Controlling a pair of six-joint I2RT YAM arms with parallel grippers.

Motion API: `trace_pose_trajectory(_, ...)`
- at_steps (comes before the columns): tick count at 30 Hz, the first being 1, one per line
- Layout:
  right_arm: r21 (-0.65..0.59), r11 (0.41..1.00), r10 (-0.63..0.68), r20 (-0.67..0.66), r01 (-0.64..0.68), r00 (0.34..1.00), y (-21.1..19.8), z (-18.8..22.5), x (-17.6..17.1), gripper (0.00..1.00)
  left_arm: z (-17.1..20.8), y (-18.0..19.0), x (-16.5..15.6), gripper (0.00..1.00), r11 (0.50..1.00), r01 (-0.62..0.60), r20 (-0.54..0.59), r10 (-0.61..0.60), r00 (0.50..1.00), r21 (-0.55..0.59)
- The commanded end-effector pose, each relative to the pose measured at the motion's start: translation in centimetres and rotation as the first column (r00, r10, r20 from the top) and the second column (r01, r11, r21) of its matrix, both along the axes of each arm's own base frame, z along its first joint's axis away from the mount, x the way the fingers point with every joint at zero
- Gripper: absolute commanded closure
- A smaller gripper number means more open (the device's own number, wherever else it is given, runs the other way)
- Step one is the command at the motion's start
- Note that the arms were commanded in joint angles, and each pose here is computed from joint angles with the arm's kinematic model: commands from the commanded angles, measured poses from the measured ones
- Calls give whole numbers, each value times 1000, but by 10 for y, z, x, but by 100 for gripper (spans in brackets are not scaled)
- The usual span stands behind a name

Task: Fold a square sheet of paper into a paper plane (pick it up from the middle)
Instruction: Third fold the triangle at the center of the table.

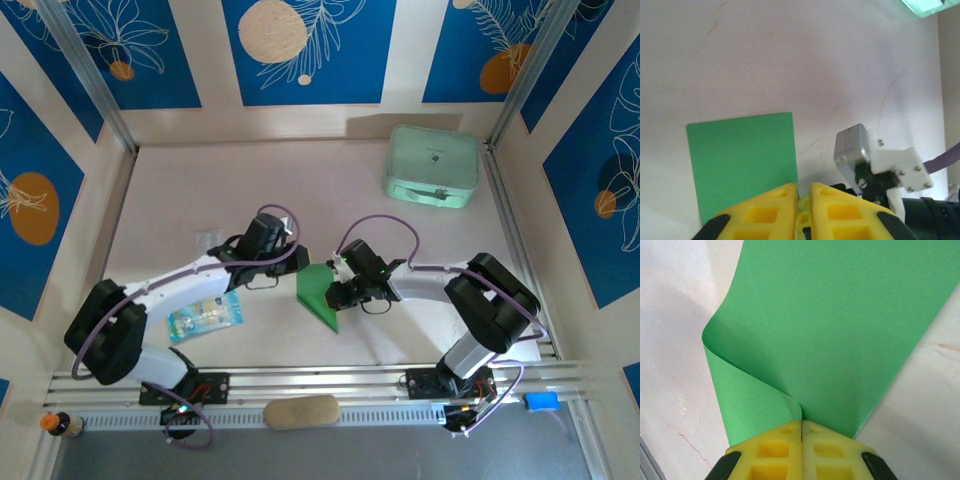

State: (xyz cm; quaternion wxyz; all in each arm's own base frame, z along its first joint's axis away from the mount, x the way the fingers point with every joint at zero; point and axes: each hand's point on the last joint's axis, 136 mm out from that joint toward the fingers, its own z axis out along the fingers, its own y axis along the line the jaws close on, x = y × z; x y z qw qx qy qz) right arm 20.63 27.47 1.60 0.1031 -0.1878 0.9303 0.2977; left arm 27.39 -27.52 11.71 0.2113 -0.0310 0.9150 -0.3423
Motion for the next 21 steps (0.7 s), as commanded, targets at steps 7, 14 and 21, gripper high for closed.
trace_pose_trajectory(7,-43,999,-24,-42,22,999,-7,-9,-2,100,-9,4,-24,92,987,-60,-62,51,997,-150)
trace_pose_trajectory(14,-44,999,-25,-39,24,999,-8,-8,-2,100,-20,-10,-40,94,989,-47,-77,36,996,-142)
trace_pose_trajectory(21,-47,999,-28,-38,27,999,-9,-8,-2,100,-27,-17,-45,96,988,-44,-84,32,996,-148)
